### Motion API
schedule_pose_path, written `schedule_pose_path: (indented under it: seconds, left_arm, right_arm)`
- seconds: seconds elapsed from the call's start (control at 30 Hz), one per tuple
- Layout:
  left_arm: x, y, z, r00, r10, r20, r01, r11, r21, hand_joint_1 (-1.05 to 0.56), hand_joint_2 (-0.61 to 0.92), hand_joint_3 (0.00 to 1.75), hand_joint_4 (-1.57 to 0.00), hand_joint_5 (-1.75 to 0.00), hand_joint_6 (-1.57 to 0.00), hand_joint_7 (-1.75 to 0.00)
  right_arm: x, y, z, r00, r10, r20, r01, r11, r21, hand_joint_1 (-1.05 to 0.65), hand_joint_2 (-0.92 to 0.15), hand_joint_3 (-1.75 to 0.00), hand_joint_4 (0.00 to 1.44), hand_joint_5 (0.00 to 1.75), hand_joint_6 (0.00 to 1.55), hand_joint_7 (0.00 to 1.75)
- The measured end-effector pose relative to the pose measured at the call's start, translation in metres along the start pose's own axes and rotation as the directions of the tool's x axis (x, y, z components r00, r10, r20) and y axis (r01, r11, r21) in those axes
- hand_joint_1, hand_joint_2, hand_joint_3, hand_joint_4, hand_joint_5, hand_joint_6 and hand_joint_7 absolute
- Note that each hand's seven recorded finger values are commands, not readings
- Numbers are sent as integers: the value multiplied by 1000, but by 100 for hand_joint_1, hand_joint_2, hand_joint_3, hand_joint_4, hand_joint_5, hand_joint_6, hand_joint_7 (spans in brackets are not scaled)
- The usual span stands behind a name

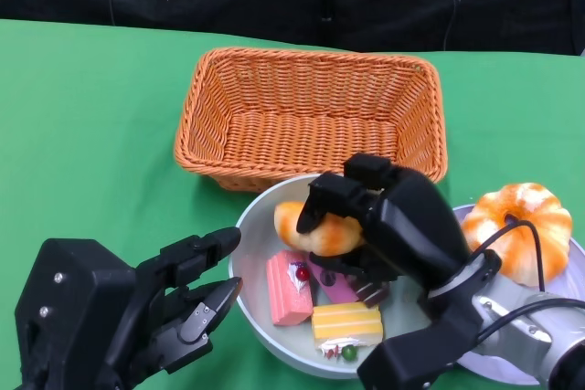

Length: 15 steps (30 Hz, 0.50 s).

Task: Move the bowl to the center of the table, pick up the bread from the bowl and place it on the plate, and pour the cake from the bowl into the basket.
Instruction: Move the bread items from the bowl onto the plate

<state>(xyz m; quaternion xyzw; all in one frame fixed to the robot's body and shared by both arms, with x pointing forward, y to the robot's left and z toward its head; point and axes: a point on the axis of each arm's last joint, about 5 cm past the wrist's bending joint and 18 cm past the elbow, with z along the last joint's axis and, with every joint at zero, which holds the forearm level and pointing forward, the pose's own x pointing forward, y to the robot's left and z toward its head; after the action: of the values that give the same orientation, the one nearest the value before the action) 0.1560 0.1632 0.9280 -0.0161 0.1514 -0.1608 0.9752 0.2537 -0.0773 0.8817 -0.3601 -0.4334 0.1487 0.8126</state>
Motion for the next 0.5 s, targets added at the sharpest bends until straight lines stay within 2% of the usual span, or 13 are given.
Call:
schedule_pose_path:
  seconds: [0.1,0.2,0.27,0.5]
  left_arm:
    - [0,0,0,1000,-1,-1,1,1000,-1,-57,92,59,-32,-53,-41,-6]
    - [0,1,0,1000,-4,-4,4,1000,2,-58,92,58,-32,-52,-40,-5]
    - [0,1,0,1000,-6,-4,6,1000,5,-58,92,58,-31,-52,-40,-5]
    - [0,2,-1,1000,-6,-8,6,1000,5,-60,92,57,-33,-53,-41,-4]
  right_arm:
    - [3,-9,4,999,-41,-11,41,997,61,-24,-26,-163,101,175,76,175]
    - [4,-19,12,997,-70,-41,76,984,160,-25,-20,-172,100,175,76,172]
    - [5,-28,16,994,-93,-52,102,972,211,-22,-16,-174,100,175,80,165]
    - [6,-58,24,988,-145,-52,155,932,327,-8,-13,-175,98,175,84,158]
